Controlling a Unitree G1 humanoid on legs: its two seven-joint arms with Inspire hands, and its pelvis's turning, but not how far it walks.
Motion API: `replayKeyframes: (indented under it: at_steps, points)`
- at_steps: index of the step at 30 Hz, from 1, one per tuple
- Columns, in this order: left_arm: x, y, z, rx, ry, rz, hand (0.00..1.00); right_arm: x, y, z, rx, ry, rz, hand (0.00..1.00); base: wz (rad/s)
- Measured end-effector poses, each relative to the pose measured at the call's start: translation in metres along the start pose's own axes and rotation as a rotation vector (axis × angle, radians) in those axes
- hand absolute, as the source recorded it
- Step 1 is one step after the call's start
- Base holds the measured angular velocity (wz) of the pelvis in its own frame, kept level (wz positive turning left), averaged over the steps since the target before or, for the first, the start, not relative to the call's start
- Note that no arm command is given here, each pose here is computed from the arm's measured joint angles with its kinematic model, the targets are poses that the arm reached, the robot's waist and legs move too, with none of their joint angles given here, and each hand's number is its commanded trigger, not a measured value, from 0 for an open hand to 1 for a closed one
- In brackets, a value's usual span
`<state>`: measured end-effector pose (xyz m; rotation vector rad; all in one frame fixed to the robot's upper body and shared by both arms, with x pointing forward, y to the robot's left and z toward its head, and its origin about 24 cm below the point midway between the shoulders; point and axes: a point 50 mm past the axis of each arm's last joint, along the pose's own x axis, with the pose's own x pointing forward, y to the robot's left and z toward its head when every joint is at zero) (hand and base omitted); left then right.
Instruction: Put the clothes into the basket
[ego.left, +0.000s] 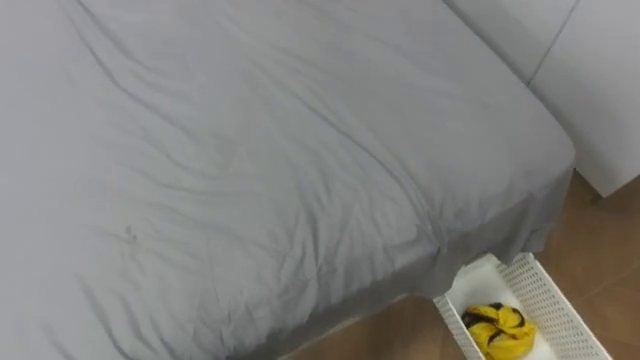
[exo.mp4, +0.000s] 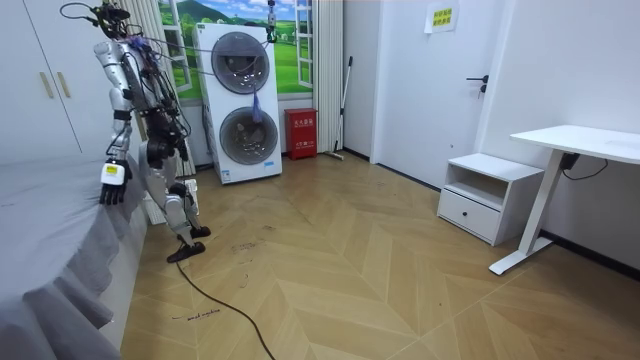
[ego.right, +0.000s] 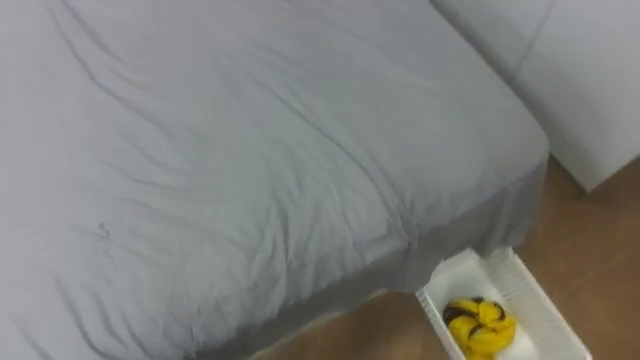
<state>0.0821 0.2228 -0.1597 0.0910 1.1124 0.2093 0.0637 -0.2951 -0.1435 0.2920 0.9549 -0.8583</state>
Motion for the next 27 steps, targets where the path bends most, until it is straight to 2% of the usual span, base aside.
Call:
replayKeyframes:
  at_steps: [2,5,7,12,15,17,27]
  points:
    - [-0.001,-0.003,-0.006,0.004,0.017,-0.004,0.00,-0.006,0.004,-0.027,-0.008,0.090,0.034,0.00,0.43]
    - [-0.002,-0.010,-0.010,-0.010,0.025,-0.015,0.00,-0.010,0.013,-0.041,-0.063,0.132,0.087,0.00,0.15]
    - [-0.004,-0.016,-0.016,-0.026,0.039,-0.026,0.00,-0.011,0.021,-0.042,-0.124,0.140,0.136,0.00,0.09]
    - [-0.004,-0.010,-0.015,-0.036,0.035,0.008,0.00,-0.012,0.030,-0.048,-0.235,0.177,0.190,0.00,0.20]
    - [-0.004,-0.012,-0.016,-0.047,0.039,0.007,0.00,-0.014,0.038,-0.049,-0.325,0.179,0.247,0.00,0.19]
    - [-0.004,-0.014,-0.017,-0.010,0.040,0.000,0.00,-0.015,0.045,-0.050,-0.367,0.180,0.289,0.00,0.24]
    - [-0.004,-0.012,-0.017,0.001,0.040,0.018,0.00,-0.015,0.071,-0.040,-0.419,0.152,0.343,0.00,0.12]
